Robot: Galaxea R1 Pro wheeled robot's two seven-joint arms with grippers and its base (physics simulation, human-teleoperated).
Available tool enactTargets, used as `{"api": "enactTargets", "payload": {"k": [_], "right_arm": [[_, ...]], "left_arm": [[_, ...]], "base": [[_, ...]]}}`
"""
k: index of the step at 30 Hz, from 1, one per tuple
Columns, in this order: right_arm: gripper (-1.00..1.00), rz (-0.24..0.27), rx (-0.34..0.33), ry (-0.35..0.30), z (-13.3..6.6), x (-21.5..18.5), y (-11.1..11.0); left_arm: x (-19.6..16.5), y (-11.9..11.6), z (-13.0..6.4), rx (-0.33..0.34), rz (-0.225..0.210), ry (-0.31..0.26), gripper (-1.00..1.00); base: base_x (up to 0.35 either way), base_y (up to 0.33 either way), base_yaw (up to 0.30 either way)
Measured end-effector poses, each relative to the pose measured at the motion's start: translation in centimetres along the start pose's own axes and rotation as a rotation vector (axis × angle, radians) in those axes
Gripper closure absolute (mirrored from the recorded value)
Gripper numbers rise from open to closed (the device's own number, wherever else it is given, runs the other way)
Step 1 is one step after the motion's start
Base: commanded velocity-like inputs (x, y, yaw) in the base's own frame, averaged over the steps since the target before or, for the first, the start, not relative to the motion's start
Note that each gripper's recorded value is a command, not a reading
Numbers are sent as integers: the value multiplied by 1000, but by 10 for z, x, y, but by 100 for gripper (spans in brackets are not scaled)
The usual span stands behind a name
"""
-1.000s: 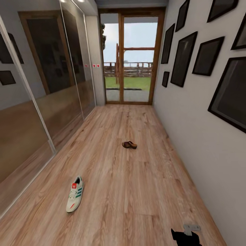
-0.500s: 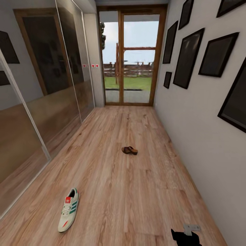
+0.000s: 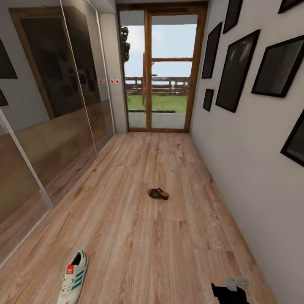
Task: Pick up the two gym shoes and the two sandals from the corridor floor and place them onto the hallstand (shoe rack) in the corridor, making sure they are on the rack and not on the floor. Arrange them so the two gym shoes are next to each other and the two sandals are next to each other.
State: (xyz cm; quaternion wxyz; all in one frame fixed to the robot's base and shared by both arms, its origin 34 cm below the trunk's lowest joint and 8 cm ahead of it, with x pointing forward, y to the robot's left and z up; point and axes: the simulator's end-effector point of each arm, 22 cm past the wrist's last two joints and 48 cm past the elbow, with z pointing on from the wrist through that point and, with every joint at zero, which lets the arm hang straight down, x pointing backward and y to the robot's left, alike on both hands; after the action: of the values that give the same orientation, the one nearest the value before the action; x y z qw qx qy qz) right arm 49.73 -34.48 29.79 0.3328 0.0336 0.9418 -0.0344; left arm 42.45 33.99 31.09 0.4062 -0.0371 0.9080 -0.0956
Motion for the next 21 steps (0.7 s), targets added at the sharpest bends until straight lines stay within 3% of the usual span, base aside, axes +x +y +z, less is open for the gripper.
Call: {"api": "enactTargets", "payload": {"k": [21], "right_arm": [[-100, 2, -4, -1, 0, -1, 1]], "left_arm": [[0, 0, 0, 0, 1, 0, -100]], "base": [[337, -90, 0]]}}
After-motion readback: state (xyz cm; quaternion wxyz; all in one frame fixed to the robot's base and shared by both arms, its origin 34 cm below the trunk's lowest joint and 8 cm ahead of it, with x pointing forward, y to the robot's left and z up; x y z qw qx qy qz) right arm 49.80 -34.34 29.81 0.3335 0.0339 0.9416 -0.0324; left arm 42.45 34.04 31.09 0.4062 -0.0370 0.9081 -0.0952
